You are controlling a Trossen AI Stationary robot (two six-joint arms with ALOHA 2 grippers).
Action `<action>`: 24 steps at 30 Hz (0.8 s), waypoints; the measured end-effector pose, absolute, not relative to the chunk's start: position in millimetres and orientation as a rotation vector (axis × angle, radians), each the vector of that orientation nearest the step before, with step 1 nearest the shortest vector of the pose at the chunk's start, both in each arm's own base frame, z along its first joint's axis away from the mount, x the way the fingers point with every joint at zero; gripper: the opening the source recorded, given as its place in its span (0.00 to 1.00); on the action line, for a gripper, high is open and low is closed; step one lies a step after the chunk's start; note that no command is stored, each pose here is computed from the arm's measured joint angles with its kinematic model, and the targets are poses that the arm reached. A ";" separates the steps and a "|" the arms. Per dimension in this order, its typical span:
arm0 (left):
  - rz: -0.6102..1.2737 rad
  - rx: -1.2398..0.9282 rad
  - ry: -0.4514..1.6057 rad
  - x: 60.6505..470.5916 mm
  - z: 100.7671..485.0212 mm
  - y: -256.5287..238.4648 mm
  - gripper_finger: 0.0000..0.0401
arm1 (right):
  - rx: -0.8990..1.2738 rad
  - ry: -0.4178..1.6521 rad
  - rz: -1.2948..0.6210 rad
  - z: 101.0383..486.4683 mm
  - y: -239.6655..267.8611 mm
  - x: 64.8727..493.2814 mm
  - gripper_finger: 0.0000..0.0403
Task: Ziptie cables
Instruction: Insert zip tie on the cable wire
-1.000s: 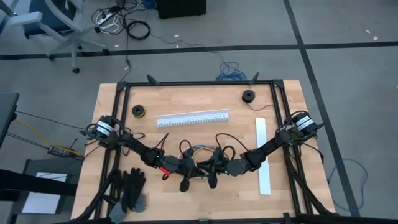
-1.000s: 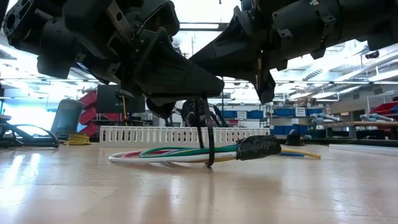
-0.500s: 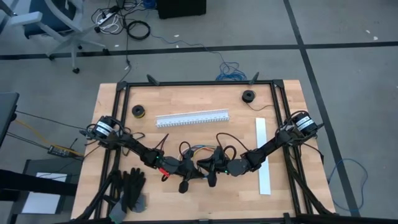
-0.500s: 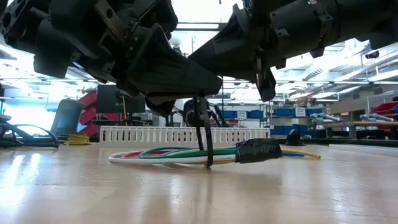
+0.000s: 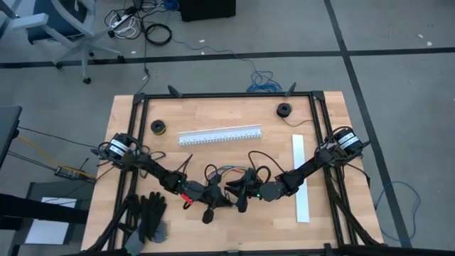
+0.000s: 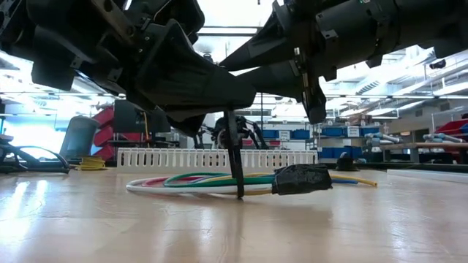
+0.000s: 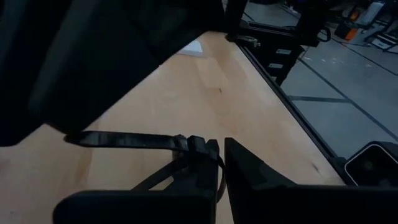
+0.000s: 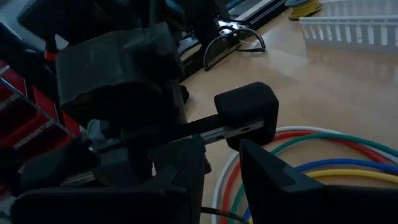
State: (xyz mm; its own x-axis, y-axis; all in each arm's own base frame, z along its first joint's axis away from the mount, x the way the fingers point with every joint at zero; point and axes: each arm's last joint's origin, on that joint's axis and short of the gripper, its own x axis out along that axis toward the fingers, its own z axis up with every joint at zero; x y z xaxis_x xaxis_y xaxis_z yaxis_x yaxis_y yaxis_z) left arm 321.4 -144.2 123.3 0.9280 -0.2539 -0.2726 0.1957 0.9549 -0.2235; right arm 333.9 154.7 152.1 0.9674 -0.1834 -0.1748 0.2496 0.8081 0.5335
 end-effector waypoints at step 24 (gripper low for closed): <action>-0.226 -0.250 0.279 325.2 126.3 -137.8 0.00 | 0.694 0.150 -0.076 154.8 159.5 335.0 0.13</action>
State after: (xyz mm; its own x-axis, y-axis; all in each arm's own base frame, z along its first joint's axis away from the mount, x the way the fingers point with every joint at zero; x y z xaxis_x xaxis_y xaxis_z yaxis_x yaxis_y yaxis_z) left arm 325.2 -137.8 126.3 0.9366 -0.2533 -0.2420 0.1847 0.9440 -0.2734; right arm 335.0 159.5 154.8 0.9865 -0.0199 -0.1625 0.1194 0.7665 0.6311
